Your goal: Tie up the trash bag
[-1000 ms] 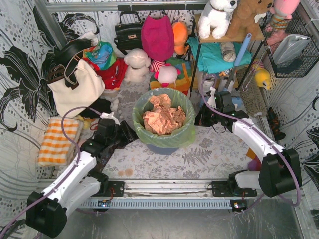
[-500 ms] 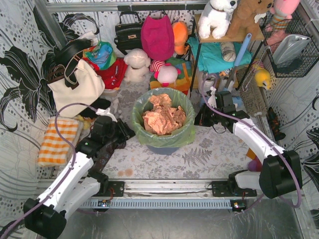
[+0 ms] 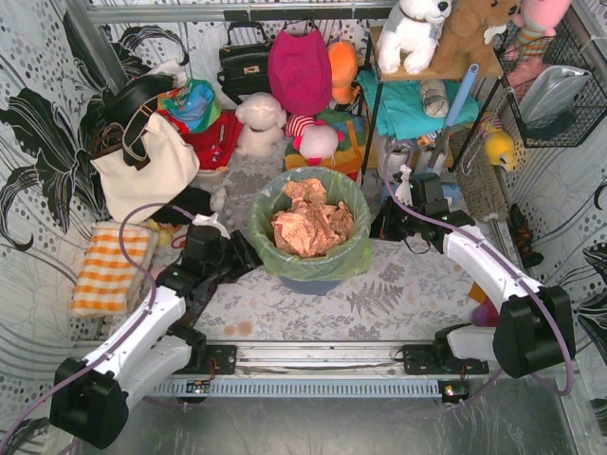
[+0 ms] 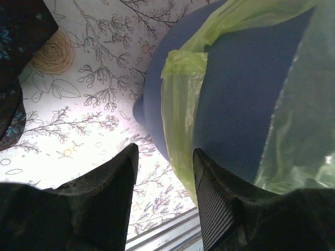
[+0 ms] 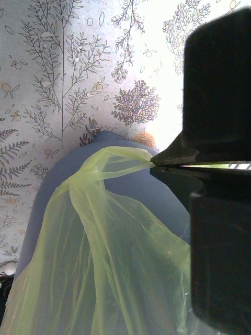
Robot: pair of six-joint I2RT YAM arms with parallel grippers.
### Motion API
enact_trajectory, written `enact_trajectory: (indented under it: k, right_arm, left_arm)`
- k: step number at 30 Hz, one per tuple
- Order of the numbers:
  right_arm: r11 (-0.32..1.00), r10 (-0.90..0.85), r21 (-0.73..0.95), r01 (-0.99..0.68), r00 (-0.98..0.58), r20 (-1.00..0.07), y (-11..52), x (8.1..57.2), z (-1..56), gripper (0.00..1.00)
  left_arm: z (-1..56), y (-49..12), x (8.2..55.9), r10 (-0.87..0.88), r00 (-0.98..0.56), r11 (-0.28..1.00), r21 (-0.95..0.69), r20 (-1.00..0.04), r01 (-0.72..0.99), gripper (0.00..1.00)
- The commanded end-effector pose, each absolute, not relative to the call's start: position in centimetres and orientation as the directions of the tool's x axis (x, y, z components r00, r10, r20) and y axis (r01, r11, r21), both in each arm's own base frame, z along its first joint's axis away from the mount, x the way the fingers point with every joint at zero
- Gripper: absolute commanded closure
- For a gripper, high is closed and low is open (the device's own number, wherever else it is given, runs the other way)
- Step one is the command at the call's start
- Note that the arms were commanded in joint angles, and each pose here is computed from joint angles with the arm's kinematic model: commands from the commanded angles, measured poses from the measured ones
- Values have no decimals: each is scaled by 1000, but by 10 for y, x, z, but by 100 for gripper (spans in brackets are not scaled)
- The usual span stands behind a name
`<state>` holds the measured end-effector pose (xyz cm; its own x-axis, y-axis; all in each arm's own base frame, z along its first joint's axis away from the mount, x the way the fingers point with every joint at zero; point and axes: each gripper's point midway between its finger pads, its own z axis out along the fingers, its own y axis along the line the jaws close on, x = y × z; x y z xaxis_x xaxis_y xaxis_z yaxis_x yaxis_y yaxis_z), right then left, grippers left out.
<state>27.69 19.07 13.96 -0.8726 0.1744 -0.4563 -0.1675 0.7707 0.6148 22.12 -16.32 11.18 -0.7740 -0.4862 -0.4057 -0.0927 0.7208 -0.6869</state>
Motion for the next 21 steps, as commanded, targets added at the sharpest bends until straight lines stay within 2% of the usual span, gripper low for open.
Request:
enact_trajectory:
  k: [1,4,13,18,21]
  right_arm:
    - [761,183,623,-183,-860,-476,192,280,148,100]
    - [758,188,627,-179,-861,-473,192,280,146,100]
    - [756,203,629,-178,-850,-485,190,278,150,100]
    - [760,208,625,-178,-844,-494,187,273,155,100]
    - [758,217,625,-185,-833,-510,185,269,163,100]
  left_arm:
    - [128,-179,230,-488,-760,656,-755,-429,5,46]
    - [126,-180,229,-489,-761,647,-762,-425,10,48]
    - [123,-180,231,-499,-760,645,-764,-416,-5,76]
    - [136,-177,234,-511,-741,650,-760,-436,-1,98]
    - [150,-173,235,-516,-724,658,-753,-458,8,100]
